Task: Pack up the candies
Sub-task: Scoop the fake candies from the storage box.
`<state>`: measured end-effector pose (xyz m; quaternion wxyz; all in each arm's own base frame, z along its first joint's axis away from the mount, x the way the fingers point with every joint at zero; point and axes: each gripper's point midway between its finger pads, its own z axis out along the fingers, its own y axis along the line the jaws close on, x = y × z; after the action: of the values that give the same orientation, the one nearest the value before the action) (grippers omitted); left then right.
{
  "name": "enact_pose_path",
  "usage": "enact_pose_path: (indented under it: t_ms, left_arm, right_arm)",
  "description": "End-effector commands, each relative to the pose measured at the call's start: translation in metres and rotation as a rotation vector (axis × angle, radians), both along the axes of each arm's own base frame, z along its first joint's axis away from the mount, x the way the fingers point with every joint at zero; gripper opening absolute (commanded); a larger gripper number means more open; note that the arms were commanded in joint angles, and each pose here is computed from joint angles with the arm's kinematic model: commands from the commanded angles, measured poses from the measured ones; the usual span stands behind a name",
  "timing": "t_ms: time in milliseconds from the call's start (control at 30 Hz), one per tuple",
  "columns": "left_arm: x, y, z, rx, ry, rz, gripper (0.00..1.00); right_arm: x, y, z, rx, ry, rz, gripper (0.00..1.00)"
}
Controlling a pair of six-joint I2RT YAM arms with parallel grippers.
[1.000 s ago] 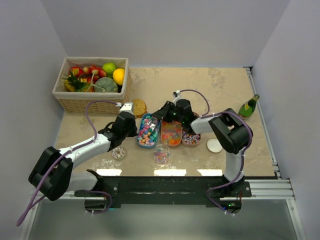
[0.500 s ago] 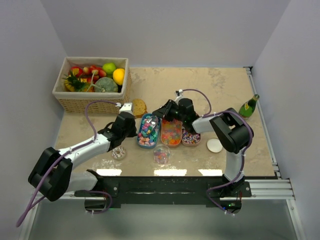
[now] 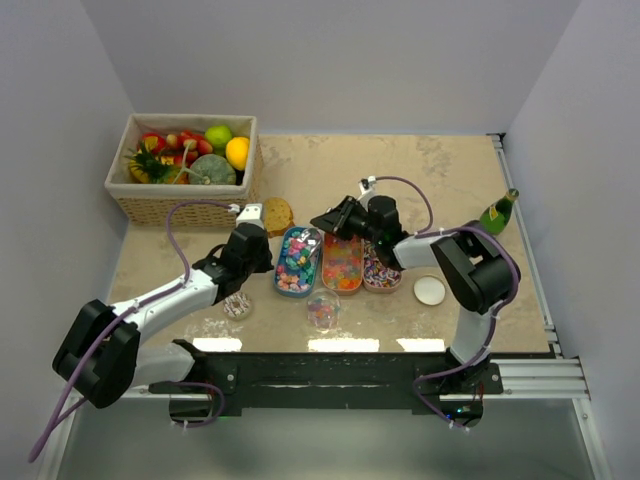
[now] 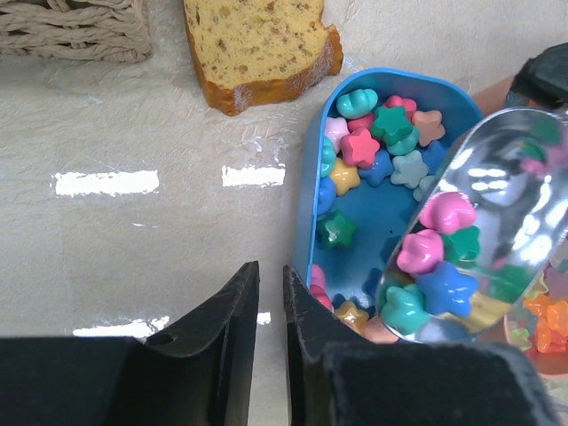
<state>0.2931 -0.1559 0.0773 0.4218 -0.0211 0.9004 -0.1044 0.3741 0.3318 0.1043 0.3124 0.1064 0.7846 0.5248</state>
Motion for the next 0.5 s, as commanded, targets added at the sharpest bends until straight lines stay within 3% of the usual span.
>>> enact_pose_path:
  t_ms: [0, 467]
  left_arm:
    - [0.014, -0.002, 0.026, -0.035, -0.075, 0.031, 0.22]
    - [0.013, -0.003, 0.026, -0.04, -0.073, 0.023, 0.23]
  right_arm:
    - [-0.004, 0.001, 0.051, 0.112, -0.091, 0.02, 0.0]
    - [-0.028, -0.021, 0.074, 0.161, -0.109, 0.029, 0.0]
